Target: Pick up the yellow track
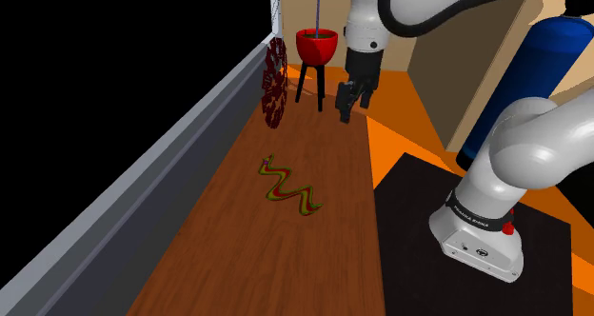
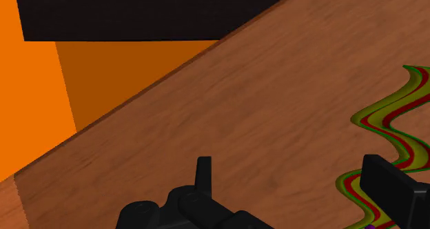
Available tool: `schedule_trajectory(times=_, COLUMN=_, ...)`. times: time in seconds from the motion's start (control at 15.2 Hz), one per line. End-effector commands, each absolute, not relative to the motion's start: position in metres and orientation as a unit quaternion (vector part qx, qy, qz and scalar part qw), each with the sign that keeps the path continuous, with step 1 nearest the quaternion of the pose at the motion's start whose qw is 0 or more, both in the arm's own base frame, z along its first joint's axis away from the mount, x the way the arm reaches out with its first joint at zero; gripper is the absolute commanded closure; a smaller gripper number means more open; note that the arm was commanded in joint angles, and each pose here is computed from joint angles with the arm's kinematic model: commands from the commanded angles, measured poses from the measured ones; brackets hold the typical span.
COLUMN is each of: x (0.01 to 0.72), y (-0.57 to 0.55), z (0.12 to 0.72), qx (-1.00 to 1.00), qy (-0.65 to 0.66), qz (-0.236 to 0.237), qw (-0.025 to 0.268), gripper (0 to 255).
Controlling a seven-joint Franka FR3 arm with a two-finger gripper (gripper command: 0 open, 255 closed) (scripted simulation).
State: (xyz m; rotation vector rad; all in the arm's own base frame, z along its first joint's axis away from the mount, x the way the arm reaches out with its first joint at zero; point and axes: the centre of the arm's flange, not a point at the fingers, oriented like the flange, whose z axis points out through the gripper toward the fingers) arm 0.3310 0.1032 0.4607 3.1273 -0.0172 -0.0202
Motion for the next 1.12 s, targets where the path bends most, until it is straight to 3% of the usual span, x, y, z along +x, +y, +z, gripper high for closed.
schedule_trajectory(times=0.0, x=0.341, y=0.120, z=0.444, qx=1.000, qy=-0.012, qz=0.005, qw=0.005, gripper=0)
schedule_trajectory(times=1.06, x=0.421, y=0.249, z=0.326, qx=0.995, qy=-0.053, qz=0.081, qw=-0.009, gripper=0)
